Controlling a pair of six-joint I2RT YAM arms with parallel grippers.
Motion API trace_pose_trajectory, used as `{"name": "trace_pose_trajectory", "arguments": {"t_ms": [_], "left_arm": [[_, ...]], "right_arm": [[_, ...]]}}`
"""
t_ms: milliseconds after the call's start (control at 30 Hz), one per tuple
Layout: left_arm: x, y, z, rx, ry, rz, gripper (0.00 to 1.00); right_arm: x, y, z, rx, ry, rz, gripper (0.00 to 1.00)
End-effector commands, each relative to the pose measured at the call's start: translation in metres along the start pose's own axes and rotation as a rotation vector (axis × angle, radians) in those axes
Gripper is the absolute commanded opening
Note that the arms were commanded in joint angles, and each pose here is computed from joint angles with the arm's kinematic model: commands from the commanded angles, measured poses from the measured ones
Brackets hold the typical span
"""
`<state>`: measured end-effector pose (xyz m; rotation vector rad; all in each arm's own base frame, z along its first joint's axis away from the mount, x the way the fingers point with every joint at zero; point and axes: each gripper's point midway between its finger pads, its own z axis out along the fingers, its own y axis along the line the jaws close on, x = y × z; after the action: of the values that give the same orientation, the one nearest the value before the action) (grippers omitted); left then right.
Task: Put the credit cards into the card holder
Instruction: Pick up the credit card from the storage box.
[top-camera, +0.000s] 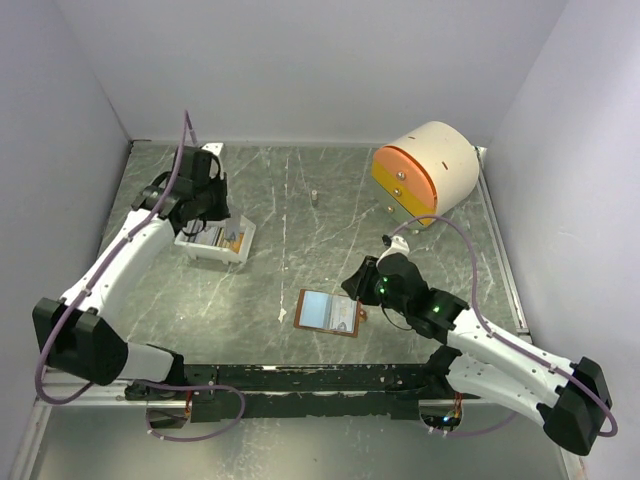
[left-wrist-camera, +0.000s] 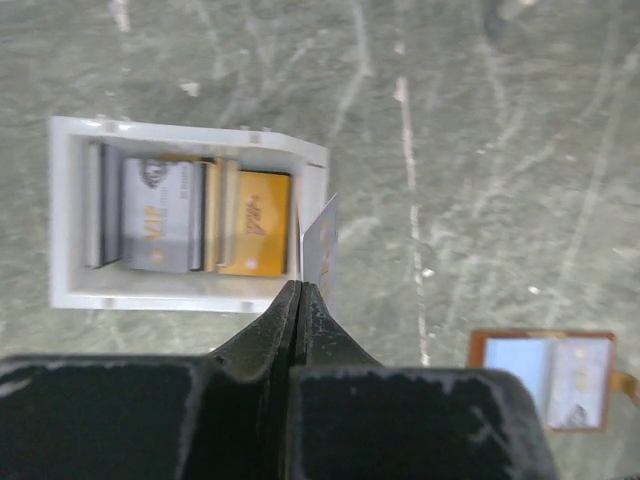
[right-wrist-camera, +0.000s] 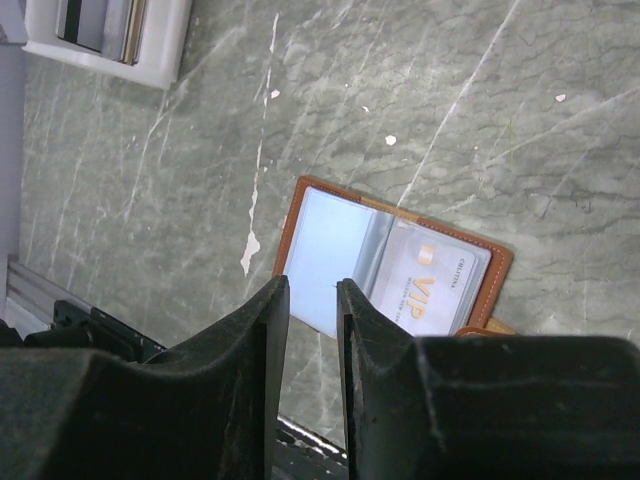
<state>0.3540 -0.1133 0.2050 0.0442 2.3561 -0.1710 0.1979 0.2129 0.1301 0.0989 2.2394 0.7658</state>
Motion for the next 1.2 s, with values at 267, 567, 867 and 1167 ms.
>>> {"name": "trace_pose_trajectory", "arguments": {"t_ms": [267, 567, 867, 1167], "left_arm": [[0.049, -0.089, -0.019, 0.507, 0.07, -0.179, 0.07], [0.095, -0.155, -0.024, 0.685, 0.168, -0.219, 0.07], [0.129, -0.216, -0.031, 0.805, 0.232, -0.216, 0.07], [0.142, -0.233, -0.03, 0.837, 0.265, -0.216, 0.07]], "right_arm": [[0.016, 0.013, 0.009, -0.061, 0.067, 0.093, 0.25], [0.03, 0.018, 0.017, -0.109, 0.11, 0.165, 0.25], [0.027, 0.021, 0.007, -0.166, 0.062, 0.3, 0.35], [0.025, 0.015, -0.001, -0.197, 0.01, 0.387, 0.41]]}}
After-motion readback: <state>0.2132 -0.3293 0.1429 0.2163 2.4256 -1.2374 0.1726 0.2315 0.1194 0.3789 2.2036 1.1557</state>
